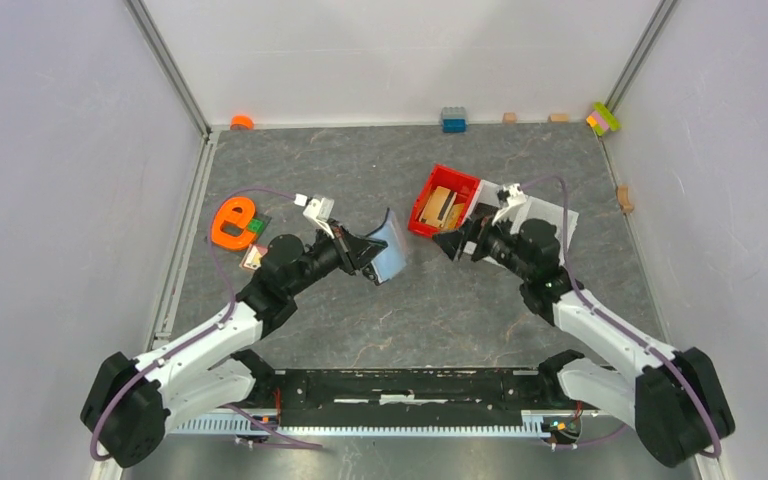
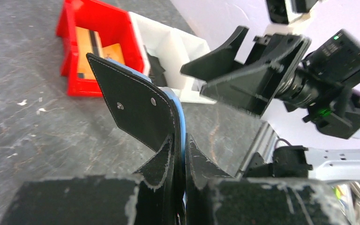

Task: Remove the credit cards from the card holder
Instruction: Place the credit card in the storage box, then remove the credit card from the card holder.

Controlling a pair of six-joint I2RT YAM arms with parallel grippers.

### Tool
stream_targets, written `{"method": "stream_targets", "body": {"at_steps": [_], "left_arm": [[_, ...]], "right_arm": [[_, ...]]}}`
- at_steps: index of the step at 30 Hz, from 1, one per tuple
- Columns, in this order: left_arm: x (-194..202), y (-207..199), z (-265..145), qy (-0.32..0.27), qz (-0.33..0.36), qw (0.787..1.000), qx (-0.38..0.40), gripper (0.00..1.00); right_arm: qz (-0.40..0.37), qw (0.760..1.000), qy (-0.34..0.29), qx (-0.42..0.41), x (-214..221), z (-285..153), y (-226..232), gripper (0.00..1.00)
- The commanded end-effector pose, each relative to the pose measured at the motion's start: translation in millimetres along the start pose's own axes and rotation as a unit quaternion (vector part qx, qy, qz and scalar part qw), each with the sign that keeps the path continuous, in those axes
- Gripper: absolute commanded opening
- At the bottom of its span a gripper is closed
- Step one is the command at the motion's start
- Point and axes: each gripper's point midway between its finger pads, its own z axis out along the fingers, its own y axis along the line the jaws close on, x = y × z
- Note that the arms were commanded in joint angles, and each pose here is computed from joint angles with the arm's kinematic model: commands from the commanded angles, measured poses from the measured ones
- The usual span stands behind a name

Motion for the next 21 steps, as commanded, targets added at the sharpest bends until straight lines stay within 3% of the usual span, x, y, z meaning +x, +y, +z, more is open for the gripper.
{"method": "stream_targets", "body": {"at_steps": [1,7,14,21], "left_arm": [[-14,-38,1,-0.022,-0.005,0.995,0.098,0.02],[-13,-62,-7,-0.021,-0.004,0.985,0.17,0.02],[-13,-93,-17,-0.012,-0.013,0.966,0.26,0.02],[-16,-105,-26,-0.015,-0.018,0.955,0.295,0.02]], "right_arm": [[-0.03,0.997,-0.013,-0.072,18,-25,21,0.98],[-0.008,0.991,-0.008,-0.133,26,-30,40,0.98],[0.015,0.967,-0.035,-0.252,17,-51,80,0.98],[0.075,0.956,-0.062,-0.277,4,-63,89,0.98]]}}
